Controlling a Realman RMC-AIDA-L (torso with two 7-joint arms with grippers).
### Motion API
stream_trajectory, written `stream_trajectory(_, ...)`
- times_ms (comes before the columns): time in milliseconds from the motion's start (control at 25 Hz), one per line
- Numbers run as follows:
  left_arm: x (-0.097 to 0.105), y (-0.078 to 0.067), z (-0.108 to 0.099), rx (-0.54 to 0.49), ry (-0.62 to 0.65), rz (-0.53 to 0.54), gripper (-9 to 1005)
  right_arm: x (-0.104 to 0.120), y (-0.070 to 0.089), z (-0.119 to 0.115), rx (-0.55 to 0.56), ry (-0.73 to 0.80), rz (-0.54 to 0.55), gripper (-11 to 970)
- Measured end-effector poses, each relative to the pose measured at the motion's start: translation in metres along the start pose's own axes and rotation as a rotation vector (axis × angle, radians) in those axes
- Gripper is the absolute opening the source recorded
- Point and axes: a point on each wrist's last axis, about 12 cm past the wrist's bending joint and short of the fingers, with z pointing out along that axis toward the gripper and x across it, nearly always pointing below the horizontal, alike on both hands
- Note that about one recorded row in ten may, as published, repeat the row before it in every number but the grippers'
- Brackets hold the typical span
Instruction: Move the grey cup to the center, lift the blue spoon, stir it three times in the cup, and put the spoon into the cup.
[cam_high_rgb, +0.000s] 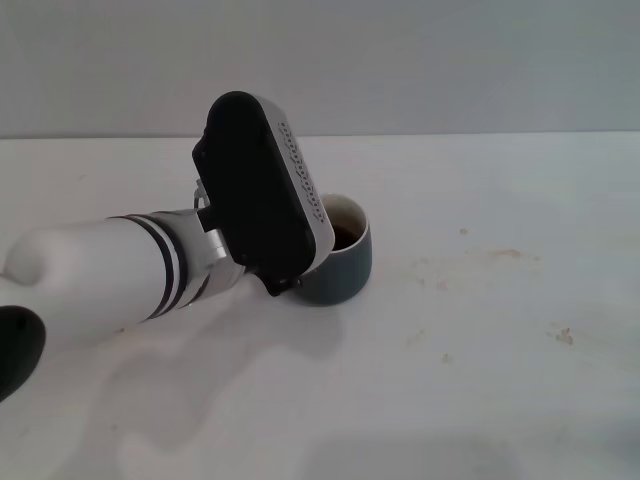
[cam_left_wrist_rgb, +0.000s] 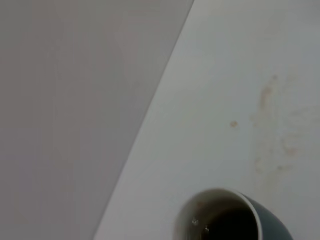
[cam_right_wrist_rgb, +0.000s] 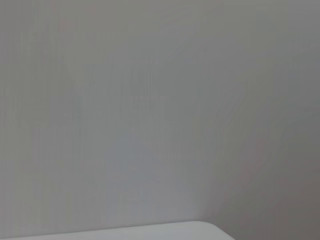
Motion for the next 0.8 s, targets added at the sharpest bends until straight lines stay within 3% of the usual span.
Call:
stream_trajectory(160, -0.002, 0.005, -0.006, -0.058, -0.053, -0.024, 556, 0.0, 0.0, 0.0, 0.0, -0.001, 0.0, -2)
stream_trajectory(200, -0.003, 0.011, -0.015, -0.144, -0.132, -0.057, 556, 0.0, 0.0, 0.0, -0.001, -0.001, -0.001, -2)
stream_trajectory(240, -0.003, 0.011, -0.015, -0.144, -0.132, -0.057, 556, 0.0, 0.0, 0.0, -0.001, -0.001, -0.001, -2)
stream_trajectory(360, -0.004, 0.022, -0.031, -0.302, -0.277, -0.125, 556, 0.0, 0.001, 0.001, -0.002, -0.002, -0.001, -1)
stream_trajectory(400, -0.003, 0.027, -0.04, -0.402, -0.374, -0.18, 556, -0.001, 0.001, 0.001, -0.002, -0.002, 0.0, -1)
stream_trajectory(520, 0.001, 0.031, -0.047, -0.487, -0.456, -0.242, 556, -0.001, 0.001, 0.001, -0.003, -0.003, 0.001, -1)
stream_trajectory(600, 0.014, 0.034, -0.056, -0.619, -0.568, -0.369, 556, -0.001, 0.002, 0.001, -0.004, -0.004, 0.002, -1)
stream_trajectory(640, 0.014, 0.034, -0.056, -0.619, -0.568, -0.369, 556, -0.001, 0.002, 0.001, -0.004, -0.004, 0.002, -1)
stream_trajectory(800, 0.043, 0.025, -0.066, -0.797, -0.727, -0.505, 556, -0.001, 0.002, 0.002, -0.004, -0.004, 0.003, -2)
